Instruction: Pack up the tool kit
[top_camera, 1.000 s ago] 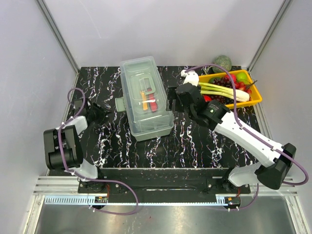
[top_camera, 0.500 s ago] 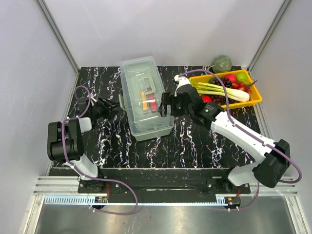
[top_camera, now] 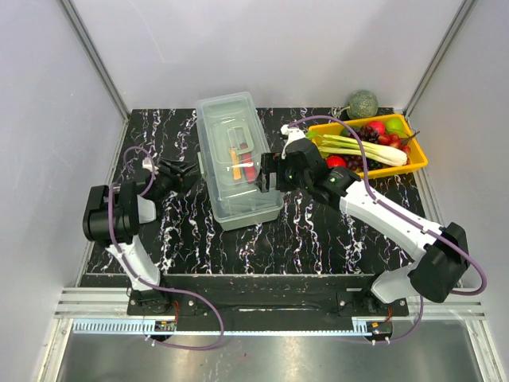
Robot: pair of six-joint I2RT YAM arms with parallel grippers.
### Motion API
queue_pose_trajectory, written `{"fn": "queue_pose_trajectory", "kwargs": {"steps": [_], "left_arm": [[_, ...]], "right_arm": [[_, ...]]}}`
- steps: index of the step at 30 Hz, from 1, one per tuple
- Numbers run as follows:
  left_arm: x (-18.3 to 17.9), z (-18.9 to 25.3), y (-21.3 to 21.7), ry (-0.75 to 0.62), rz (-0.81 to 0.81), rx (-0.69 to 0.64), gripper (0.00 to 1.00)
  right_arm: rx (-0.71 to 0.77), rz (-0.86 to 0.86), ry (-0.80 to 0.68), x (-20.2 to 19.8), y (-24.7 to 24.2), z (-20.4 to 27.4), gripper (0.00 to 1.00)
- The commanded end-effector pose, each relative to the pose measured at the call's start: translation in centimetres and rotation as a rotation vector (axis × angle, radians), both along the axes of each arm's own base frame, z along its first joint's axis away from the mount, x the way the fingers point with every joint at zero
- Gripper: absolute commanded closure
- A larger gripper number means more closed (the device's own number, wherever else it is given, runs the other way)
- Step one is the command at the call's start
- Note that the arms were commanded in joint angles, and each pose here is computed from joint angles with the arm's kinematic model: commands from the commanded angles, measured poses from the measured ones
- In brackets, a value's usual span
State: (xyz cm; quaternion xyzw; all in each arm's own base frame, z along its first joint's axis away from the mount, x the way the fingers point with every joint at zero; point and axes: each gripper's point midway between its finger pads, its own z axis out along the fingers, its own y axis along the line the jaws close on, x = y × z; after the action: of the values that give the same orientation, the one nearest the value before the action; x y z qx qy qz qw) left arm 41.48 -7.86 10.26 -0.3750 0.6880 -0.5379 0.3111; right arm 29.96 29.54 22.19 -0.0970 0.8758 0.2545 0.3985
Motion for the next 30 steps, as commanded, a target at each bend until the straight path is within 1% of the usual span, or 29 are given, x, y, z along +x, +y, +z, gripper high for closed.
{"fn": "queue_pose_trajectory", "kwargs": {"steps": [1,4,9,16,23,30], "left_arm": [[-0.3,4.8,-1.7,-0.246,-0.04,-0.132,0.32],[-0.5,5.6,-1.8,-0.304,-0.025,-0.186,0.3],[-0.8,6.8,-1.8,-0.365,-0.02,-0.194,0.23],[-1.0,10.6,-1.7,-0.441,-0.017,-0.225,0.15],[-1.7,12.1,-2.7,-0.459,-0.043,-0.254,0.11],[-2.3,12.8,-3.0,-0.491,-0.052,-0.232,0.12]], "right_arm": [[0.043,-0.004,-0.033,0.7,0.4,1.0,0.05],[0.038,-0.006,-0.028,0.8,0.4,0.7,0.06],[0.036,-0.008,-0.022,0.8,0.5,0.5,0.06],[0.034,-0.011,-0.022,0.9,0.5,0.5,0.06],[0.039,-0.012,-0.021,1.1,0.8,0.7,0.07],[0.034,-0.013,-0.015,1.1,0.7,0.5,0.07]]}}
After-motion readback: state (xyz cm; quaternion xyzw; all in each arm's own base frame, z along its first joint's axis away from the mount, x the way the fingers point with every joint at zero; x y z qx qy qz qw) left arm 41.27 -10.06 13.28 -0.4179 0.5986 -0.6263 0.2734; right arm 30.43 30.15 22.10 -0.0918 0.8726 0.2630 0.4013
